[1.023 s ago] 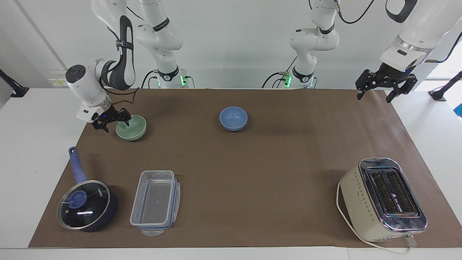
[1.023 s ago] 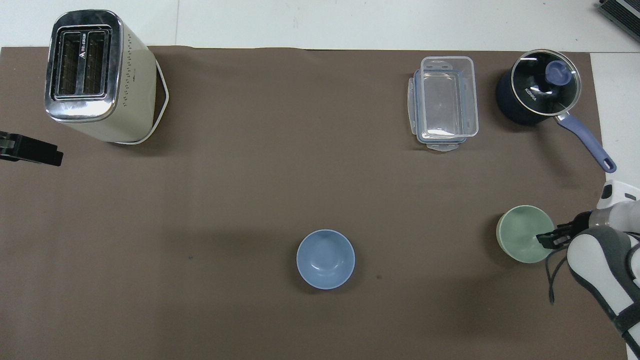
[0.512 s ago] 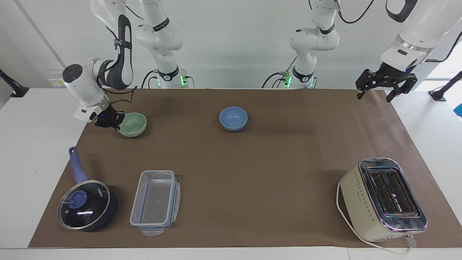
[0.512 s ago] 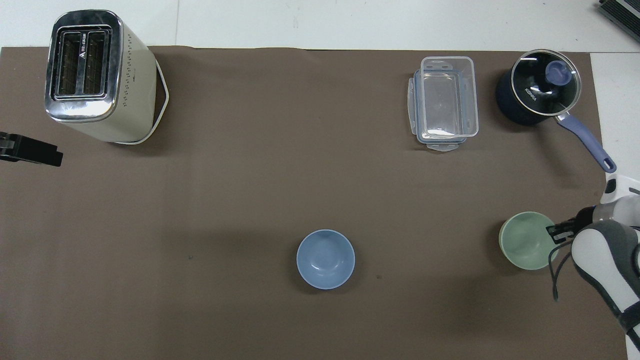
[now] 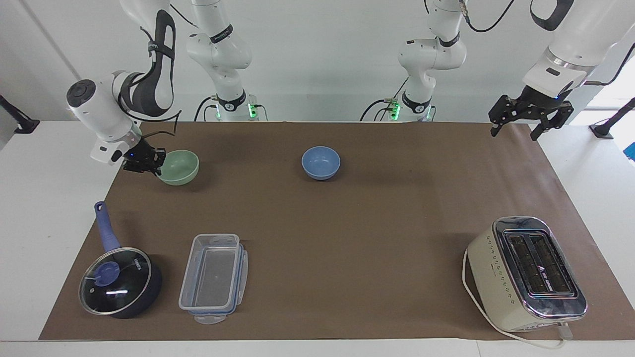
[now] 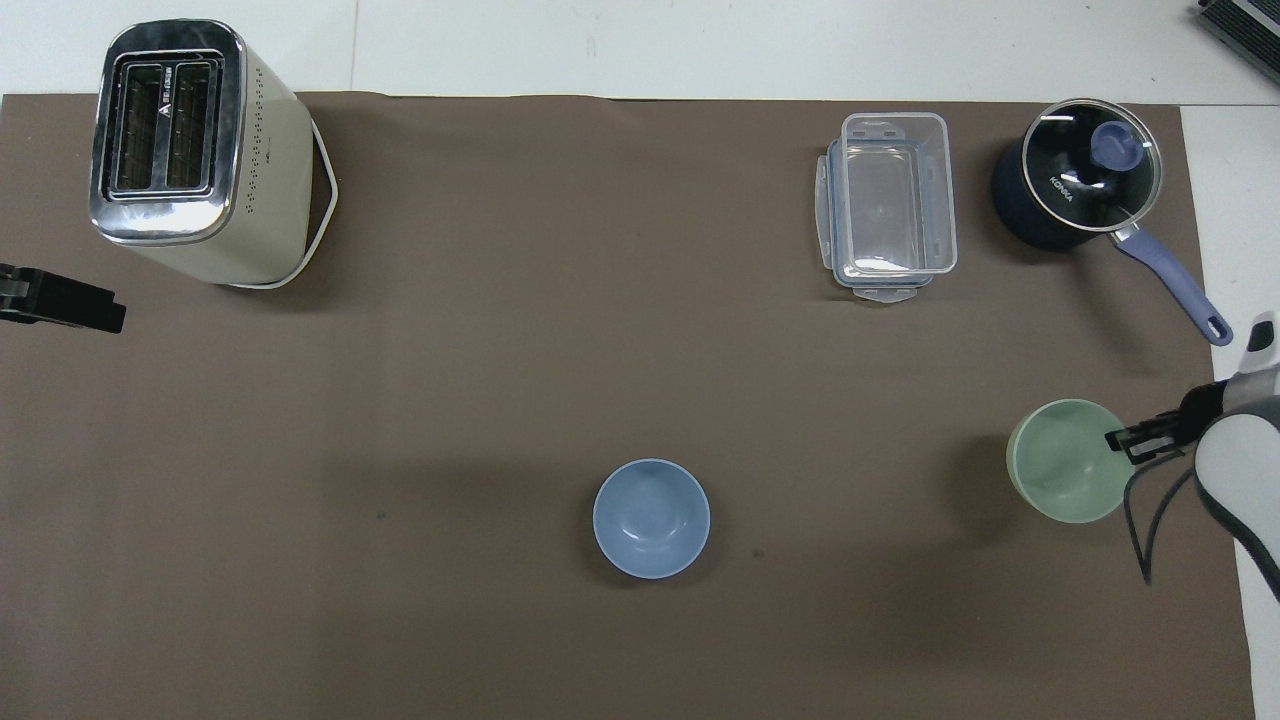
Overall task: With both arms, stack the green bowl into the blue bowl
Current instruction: 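Carry the green bowl with the right gripper over the blue bowl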
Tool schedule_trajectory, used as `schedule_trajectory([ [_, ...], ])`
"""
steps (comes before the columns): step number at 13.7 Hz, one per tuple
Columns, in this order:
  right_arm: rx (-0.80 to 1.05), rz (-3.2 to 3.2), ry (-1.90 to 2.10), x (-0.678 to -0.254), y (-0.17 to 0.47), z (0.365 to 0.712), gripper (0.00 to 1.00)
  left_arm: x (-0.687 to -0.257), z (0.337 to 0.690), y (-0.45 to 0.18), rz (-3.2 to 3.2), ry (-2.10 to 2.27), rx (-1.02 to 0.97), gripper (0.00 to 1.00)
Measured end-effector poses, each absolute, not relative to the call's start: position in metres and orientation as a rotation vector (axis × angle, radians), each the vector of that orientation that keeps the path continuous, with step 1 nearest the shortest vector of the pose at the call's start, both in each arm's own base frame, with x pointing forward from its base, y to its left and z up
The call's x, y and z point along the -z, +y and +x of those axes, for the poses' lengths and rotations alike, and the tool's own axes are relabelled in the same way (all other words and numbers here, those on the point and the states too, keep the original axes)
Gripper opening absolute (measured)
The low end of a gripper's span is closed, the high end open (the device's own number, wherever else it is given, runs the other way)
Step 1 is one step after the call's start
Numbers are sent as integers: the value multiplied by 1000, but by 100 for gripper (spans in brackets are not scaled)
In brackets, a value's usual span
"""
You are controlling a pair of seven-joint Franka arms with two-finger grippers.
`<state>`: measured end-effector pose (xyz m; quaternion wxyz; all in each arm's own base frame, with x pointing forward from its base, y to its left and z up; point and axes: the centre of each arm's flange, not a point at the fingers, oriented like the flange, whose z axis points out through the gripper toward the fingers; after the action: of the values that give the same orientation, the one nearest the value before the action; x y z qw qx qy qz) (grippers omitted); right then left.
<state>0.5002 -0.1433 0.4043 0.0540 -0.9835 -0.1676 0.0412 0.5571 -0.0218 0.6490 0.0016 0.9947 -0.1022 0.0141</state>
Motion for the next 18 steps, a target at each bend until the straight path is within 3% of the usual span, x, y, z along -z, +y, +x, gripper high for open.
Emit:
schedule_trajectory([
  [4, -145, -3010, -426, -435, -78, 514, 5, -649, 557, -21, 3122, -319, -45, 100],
  [9, -213, -3049, -274, -437, 38, 515, 5, -649, 557, -21, 3122, -318, -46, 100],
  [14, -228, -3057, -232, -442, 155, 488, 5, -650, 557, -21, 3122, -318, -47, 100],
  [18, -265, -3005, -196, -443, 208, 468, 5, -650, 557, -21, 3122, -318, -47, 100],
])
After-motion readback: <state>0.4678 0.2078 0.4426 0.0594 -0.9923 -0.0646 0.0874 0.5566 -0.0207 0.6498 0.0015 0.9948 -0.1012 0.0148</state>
